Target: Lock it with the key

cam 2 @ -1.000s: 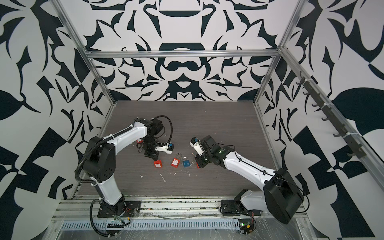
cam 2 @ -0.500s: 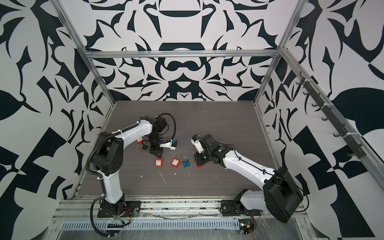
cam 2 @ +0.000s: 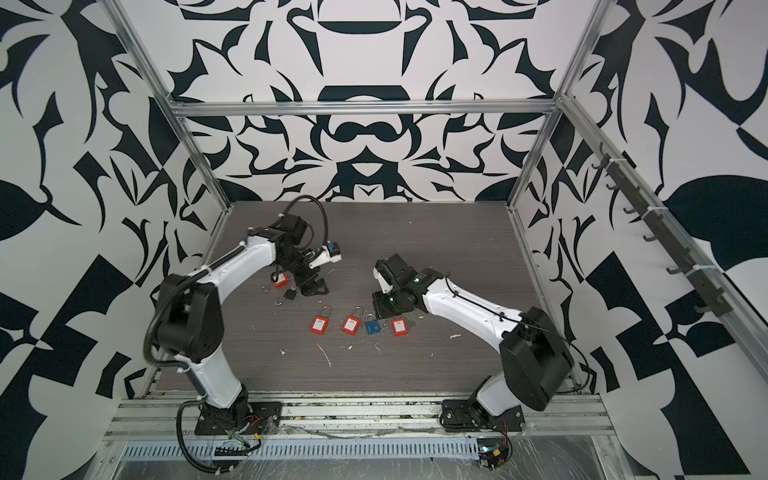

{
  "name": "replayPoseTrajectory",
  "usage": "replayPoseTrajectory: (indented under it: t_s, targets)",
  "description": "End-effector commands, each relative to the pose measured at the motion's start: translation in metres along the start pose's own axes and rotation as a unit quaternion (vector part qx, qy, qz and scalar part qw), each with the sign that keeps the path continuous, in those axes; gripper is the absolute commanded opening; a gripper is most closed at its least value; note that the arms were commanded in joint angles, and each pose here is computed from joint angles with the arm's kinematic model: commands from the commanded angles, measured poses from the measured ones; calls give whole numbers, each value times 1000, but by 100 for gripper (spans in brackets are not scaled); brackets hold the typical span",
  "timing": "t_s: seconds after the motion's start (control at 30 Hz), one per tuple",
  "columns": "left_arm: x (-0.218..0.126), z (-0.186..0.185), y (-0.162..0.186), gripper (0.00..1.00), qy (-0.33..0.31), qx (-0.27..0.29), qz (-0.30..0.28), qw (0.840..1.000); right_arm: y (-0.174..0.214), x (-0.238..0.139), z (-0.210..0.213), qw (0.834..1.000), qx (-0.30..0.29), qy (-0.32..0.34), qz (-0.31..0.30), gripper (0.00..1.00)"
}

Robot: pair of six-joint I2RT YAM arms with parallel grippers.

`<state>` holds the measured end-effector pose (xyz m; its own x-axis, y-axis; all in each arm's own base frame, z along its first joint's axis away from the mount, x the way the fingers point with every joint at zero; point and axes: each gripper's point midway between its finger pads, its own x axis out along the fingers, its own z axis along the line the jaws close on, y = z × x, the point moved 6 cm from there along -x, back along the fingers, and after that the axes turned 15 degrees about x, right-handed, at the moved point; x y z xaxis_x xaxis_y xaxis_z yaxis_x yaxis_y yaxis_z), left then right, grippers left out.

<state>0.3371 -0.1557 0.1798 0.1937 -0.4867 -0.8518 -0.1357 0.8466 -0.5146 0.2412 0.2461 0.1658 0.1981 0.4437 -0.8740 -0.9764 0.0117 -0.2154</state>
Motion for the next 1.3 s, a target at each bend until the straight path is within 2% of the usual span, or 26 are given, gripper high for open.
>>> replayPoseTrajectory:
  t_s: [0.0, 0.07, 0.2, 0.3, 0.37, 0.43, 0.5, 0.57, 0.73, 0.9, 0.97, 1.27]
  targets:
    - [-41, 20, -17, 99, -97, -95, -127, 983, -7, 4, 22, 999, 17, 28, 0, 0]
    - [-56, 15, -17, 99, -116, -130, -178, 968, -10, 19, 38, 999, 26, 24, 17, 0]
    - [-68, 3, -14, 99, -152, -160, -237, 946, -12, 43, 63, 996, 43, 33, 65, 0]
    - [-83, 4, -4, 99, -225, -222, -272, 909, -10, 58, 76, 993, 56, 42, 91, 0]
    - [-87, 3, 4, 99, -246, -247, -281, 894, -8, 66, 82, 991, 66, 42, 105, 0]
    - [-89, 5, 16, 99, -279, -304, -269, 870, -6, 72, 86, 990, 73, 45, 112, 0]
    - [-91, 5, 25, 99, -289, -343, -256, 856, -5, 77, 89, 989, 80, 44, 118, 0]
    - [-91, 4, 30, 99, -281, -367, -247, 852, -4, 83, 90, 987, 87, 45, 124, 0]
    - [-80, -1, 38, 99, -245, -404, -200, 858, 2, 97, 93, 984, 88, 56, 144, 0]
    - [-70, -6, 43, 99, -214, -413, -171, 868, 5, 105, 93, 982, 86, 73, 153, 0]
    - [-68, -8, 45, 99, -212, -418, -168, 867, 6, 107, 94, 981, 86, 76, 157, 0]
    - [-61, -13, 57, 99, -211, -439, -137, 863, 7, 109, 98, 980, 75, 81, 163, 13]
